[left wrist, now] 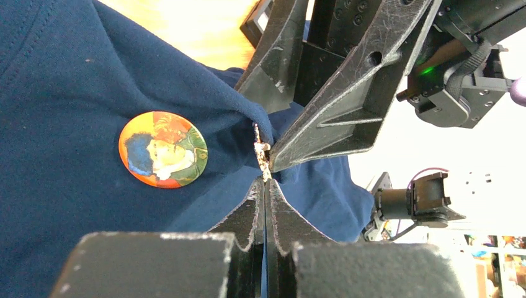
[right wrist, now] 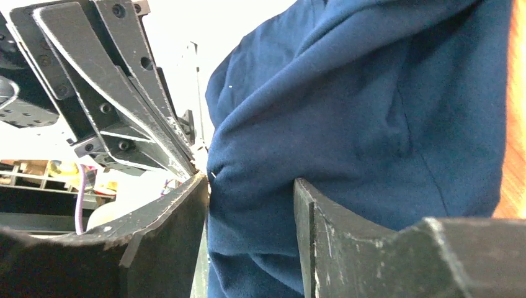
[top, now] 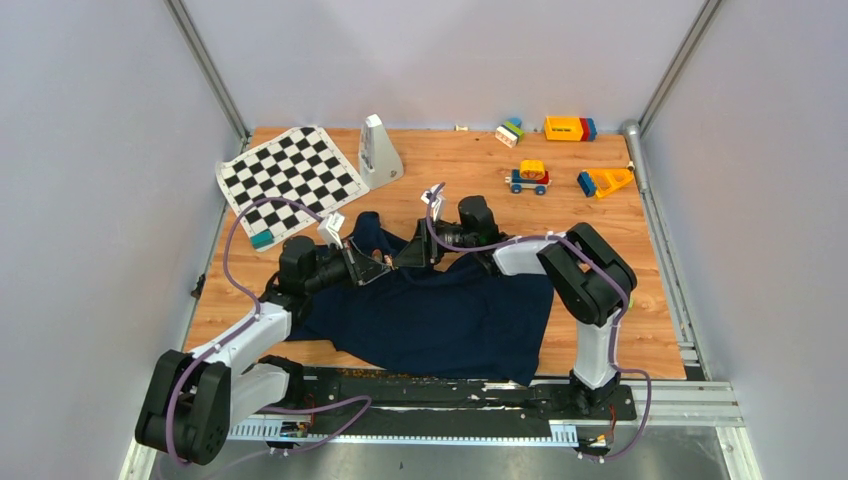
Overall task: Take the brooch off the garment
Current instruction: Remove the brooch from the clothes.
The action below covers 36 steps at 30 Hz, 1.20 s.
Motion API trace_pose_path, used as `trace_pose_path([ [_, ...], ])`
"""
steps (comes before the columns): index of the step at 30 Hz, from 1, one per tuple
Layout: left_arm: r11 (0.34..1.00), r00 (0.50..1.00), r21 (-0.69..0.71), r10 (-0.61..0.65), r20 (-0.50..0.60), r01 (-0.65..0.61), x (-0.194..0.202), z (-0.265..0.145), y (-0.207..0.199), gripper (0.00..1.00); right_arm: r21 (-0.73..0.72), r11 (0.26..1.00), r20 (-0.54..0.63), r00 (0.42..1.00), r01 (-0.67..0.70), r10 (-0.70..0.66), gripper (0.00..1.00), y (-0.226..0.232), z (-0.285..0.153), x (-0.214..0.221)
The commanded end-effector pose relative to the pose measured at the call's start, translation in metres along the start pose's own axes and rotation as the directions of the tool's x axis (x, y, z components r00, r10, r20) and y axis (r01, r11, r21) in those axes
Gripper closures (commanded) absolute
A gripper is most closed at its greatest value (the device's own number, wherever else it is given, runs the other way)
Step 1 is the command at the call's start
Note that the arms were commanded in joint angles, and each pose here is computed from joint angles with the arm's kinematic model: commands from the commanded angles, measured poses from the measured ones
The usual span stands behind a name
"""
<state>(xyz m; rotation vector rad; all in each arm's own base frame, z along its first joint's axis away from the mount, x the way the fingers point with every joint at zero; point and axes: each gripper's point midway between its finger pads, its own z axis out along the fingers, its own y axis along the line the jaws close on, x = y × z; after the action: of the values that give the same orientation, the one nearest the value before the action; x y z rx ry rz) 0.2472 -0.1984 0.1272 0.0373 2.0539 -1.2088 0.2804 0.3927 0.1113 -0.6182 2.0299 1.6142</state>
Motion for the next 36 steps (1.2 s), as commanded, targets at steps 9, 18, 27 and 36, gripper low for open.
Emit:
trace_pose_path([
  [9,0.991,0.997,0.107,0.069,0.043,-0.074,-0.008,-0.002,-0.021,1.0,-0.158,0.987,0.044,0.999,-0.017,0.024,0.55,0.022,-0.004,-0.02],
  [18,0.991,0.996,0.102,0.078,0.049,-0.082,-0.006,-0.003,-0.018,1.0,-0.17,0.985,0.03,0.999,-0.035,0.041,0.63,0.021,-0.004,-0.019],
  [27,0.989,0.994,0.11,0.098,0.05,-0.103,-0.007,-0.003,-0.02,1.0,-0.166,0.984,0.005,0.998,-0.057,0.059,0.67,0.016,0.0,-0.016],
  [36,0.988,0.992,0.094,0.12,0.045,-0.124,-0.005,-0.003,-0.016,1.0,-0.149,0.987,-0.026,0.998,-0.066,0.063,0.71,0.012,0.008,-0.012],
])
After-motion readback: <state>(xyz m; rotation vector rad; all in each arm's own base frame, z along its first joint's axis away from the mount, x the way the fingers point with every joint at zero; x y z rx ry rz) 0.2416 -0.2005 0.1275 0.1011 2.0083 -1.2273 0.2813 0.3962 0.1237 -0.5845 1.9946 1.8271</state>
